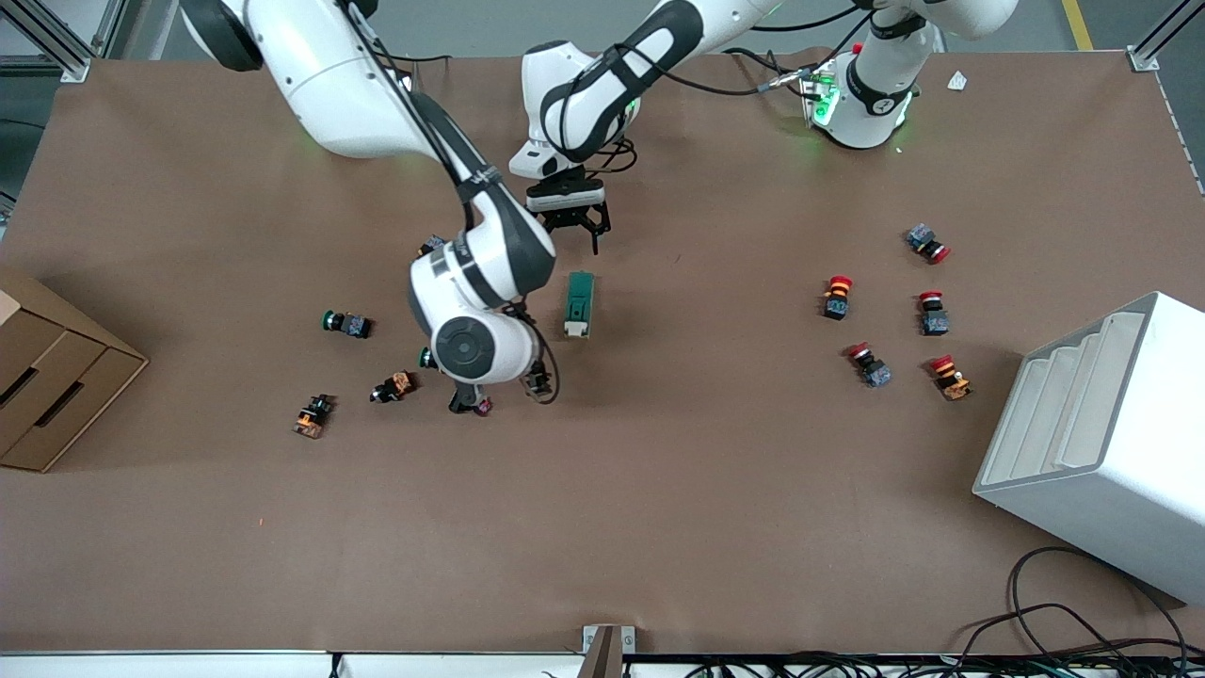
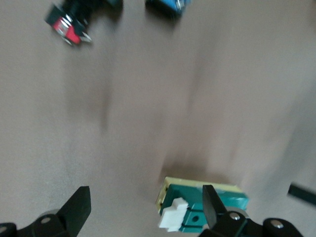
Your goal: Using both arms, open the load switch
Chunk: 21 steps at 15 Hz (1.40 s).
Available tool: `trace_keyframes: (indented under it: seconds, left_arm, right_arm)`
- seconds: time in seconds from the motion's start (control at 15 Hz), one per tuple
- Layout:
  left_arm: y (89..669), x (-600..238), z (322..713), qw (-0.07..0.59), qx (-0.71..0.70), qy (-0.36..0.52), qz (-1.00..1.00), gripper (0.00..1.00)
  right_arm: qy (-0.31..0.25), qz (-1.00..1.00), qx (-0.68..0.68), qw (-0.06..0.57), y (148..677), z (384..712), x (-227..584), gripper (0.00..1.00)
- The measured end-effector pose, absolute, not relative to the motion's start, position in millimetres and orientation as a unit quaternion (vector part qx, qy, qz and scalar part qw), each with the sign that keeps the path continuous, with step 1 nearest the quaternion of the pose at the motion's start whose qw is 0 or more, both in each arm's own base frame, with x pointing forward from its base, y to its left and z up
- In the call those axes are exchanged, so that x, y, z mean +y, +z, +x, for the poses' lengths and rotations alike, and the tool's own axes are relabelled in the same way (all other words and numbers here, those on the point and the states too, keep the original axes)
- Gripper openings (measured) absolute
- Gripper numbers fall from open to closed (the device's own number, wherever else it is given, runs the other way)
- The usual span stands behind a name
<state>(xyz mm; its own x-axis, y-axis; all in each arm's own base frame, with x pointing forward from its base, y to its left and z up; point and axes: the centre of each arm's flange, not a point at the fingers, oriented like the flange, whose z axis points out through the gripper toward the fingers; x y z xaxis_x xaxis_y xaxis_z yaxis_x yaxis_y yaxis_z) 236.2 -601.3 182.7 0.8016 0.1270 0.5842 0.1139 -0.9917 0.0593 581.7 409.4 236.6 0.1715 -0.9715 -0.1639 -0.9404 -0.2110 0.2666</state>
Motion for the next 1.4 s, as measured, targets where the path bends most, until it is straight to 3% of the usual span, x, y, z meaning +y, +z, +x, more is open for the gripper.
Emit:
trace_keyframes:
  seconds: [0.33,0.87,1.4]
  left_arm:
    - [136,-580,224,-0.003,-0.007,0.371,0.928,0.98]
    - [118,-569,213,0.019,-0.015,0.419,0.908,0.98]
    - [90,-562,205,0.016,-0.020,0.469,0.883,0.98]
  right_arm:
    - [-0.139,0.719,-0.677,0.065,216,563,439,1.00]
    - [-0.145,0.715,-0.673,0.120,191,523,469,1.00]
    - [-0.159,0.721,-0.656,0.156,220,521,477,1.00]
